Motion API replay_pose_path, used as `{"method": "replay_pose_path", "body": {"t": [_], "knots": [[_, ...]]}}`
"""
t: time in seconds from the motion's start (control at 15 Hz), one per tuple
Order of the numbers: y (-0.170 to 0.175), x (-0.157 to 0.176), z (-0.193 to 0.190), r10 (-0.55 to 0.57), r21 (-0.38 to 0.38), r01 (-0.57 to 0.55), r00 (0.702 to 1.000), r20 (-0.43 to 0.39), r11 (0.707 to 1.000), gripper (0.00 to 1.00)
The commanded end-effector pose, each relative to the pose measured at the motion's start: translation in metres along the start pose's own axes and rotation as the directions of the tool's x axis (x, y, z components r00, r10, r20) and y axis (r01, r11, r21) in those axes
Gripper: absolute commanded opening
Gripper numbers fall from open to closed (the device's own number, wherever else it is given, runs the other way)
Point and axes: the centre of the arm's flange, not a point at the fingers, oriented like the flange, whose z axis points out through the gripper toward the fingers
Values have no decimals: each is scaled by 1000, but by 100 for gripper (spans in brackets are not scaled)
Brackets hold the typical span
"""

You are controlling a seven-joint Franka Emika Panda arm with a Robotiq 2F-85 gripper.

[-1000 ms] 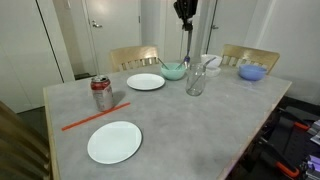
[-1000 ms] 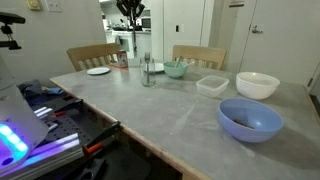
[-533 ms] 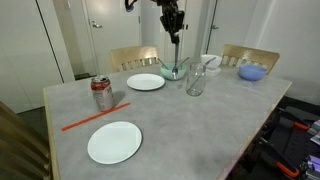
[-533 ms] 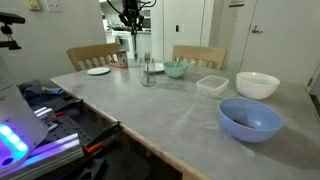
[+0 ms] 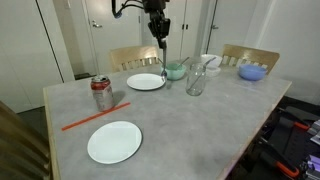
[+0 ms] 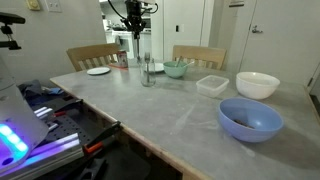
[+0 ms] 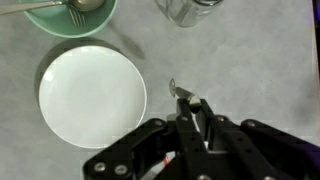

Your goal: Take the spoon from the bottle and put it on the table

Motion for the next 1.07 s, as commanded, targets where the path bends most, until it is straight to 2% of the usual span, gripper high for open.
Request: {"method": "replay_pose_path", "body": {"t": [0.0,0.6,1.0], "knots": [[22,16,-3,-50,-27,49,998,-39,998,4],[59,35,0,-142,-39,140,987,-69,989,4],[91,34,3,-231,18,233,970,-68,972,4]]}}
